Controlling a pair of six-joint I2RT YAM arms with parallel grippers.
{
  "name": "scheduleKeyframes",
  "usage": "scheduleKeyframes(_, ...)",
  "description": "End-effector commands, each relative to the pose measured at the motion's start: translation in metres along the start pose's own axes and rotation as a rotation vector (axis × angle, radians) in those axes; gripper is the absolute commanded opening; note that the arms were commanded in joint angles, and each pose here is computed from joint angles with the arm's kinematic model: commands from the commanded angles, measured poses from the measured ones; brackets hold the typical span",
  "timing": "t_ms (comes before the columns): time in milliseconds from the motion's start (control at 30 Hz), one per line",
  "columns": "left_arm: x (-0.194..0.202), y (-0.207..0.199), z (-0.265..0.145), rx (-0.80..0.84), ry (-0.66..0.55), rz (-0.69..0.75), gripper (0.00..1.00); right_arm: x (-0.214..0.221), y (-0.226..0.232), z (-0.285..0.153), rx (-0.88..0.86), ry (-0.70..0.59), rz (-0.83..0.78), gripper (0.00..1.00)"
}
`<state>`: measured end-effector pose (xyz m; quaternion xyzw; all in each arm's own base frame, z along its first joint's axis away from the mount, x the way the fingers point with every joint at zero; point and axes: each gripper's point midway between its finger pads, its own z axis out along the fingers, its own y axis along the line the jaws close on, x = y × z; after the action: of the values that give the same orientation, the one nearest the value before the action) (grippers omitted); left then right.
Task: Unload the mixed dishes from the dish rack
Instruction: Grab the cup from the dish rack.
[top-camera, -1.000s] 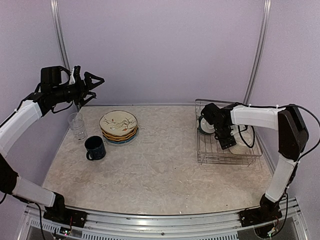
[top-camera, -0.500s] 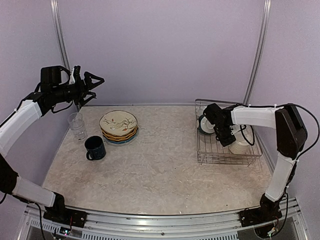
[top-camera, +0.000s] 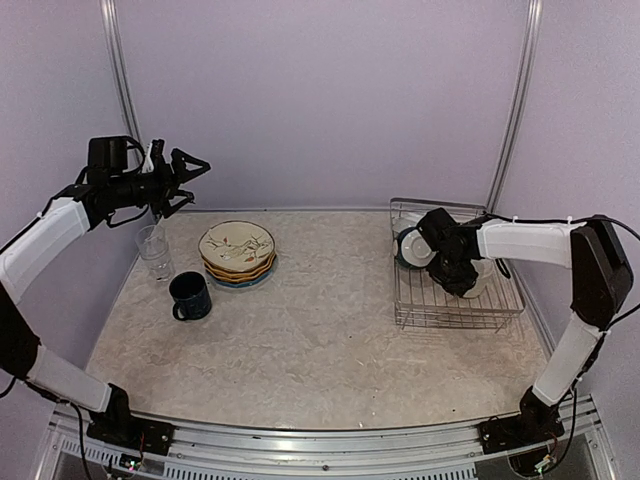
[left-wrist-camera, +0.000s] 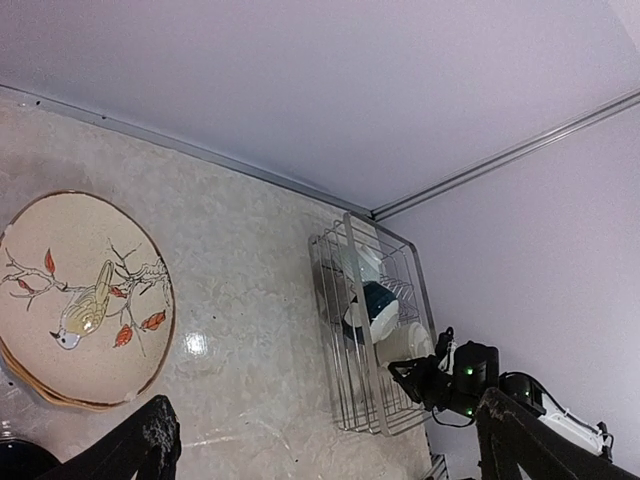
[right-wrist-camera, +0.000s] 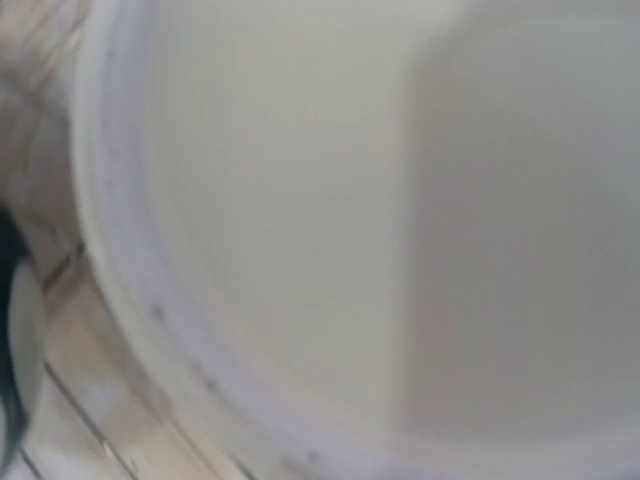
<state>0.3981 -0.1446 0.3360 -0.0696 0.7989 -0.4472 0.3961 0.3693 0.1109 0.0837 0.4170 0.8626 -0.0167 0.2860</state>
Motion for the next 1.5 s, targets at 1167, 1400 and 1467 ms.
scheduleKeyframes(1167,0.008,-0.005,0.013,0.011,0.062,0.013,0.99,-0.036,-0.023,0.014,-0.168,-0.093,-0.457,0.36)
scheduleKeyframes(1400,0.011,-0.005,0.015,0.012,0.070,0.012,0.99,-0.040,-0.026,0.014,-0.164,-0.119,-0.418,0.26)
scheduleKeyframes(1467,0.013,-0.006,0.016,0.013,0.075,0.015,0.99,-0.041,-0.025,0.011,-0.181,-0.126,-0.414,0.23)
